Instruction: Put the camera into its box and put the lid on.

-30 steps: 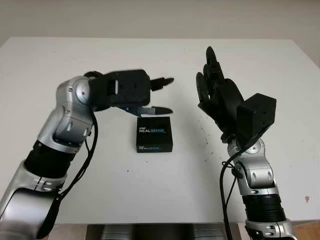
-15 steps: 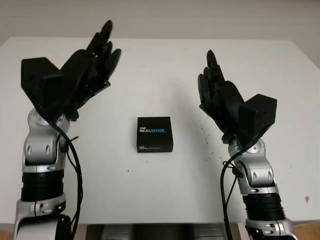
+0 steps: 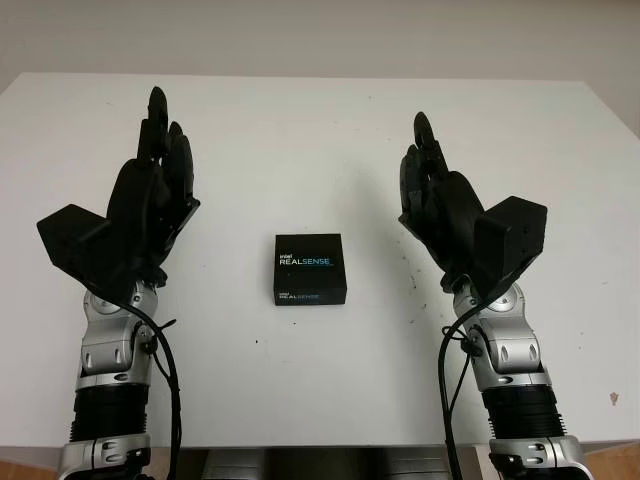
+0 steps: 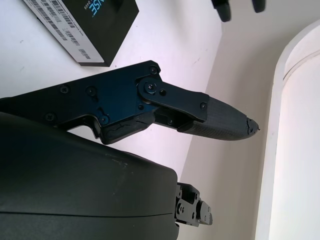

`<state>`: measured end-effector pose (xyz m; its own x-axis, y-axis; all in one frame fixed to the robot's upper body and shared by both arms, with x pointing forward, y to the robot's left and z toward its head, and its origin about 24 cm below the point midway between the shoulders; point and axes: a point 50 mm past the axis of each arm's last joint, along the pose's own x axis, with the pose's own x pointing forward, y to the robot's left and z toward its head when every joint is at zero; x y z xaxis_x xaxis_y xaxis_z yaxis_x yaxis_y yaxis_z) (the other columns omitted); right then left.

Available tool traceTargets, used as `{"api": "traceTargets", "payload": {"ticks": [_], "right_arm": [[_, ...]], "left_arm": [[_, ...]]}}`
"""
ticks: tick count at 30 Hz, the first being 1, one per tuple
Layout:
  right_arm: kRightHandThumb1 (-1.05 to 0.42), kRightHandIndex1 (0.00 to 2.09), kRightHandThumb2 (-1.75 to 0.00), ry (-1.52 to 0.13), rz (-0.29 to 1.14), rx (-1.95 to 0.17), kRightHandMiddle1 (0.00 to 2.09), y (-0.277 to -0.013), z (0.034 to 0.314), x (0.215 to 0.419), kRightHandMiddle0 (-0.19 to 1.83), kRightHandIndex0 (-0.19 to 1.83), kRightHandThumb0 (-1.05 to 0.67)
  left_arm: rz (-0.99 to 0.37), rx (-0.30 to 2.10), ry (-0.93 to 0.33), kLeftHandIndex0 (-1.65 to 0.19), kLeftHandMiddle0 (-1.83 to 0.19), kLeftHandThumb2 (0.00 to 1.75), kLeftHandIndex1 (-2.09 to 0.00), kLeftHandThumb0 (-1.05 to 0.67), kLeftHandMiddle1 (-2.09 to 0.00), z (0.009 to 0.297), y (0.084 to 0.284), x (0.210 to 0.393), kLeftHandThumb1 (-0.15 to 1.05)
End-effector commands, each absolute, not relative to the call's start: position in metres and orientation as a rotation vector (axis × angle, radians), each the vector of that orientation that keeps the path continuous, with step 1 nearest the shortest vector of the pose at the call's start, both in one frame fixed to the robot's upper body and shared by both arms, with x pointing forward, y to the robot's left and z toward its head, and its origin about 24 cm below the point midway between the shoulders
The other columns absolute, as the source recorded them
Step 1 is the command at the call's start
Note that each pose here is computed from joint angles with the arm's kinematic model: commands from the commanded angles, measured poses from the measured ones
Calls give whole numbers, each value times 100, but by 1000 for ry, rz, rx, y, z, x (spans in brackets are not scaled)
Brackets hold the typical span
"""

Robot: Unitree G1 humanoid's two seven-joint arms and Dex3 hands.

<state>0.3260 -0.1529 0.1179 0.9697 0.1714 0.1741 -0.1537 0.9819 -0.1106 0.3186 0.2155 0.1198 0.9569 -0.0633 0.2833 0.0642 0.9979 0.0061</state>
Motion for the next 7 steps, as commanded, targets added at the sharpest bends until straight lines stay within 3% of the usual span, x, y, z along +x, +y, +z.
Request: {"api": "traceTargets", "payload": {"ticks": [1, 7], "right_arm": [[-105, 0, -74, -191, 169, -103, 0, -151, 119, 326, -19, -19, -82], [-105, 0, -71, -163, 178, -95, 0, -150, 115, 323, -19, -19, -83]], "left_arm": [[-69, -16, -280, 19, 19, 68, 0, -83, 0, 114, 216, 317, 105], [-74, -12, -267, 19, 19, 69, 0, -80, 0, 108, 216, 316, 105]]}}
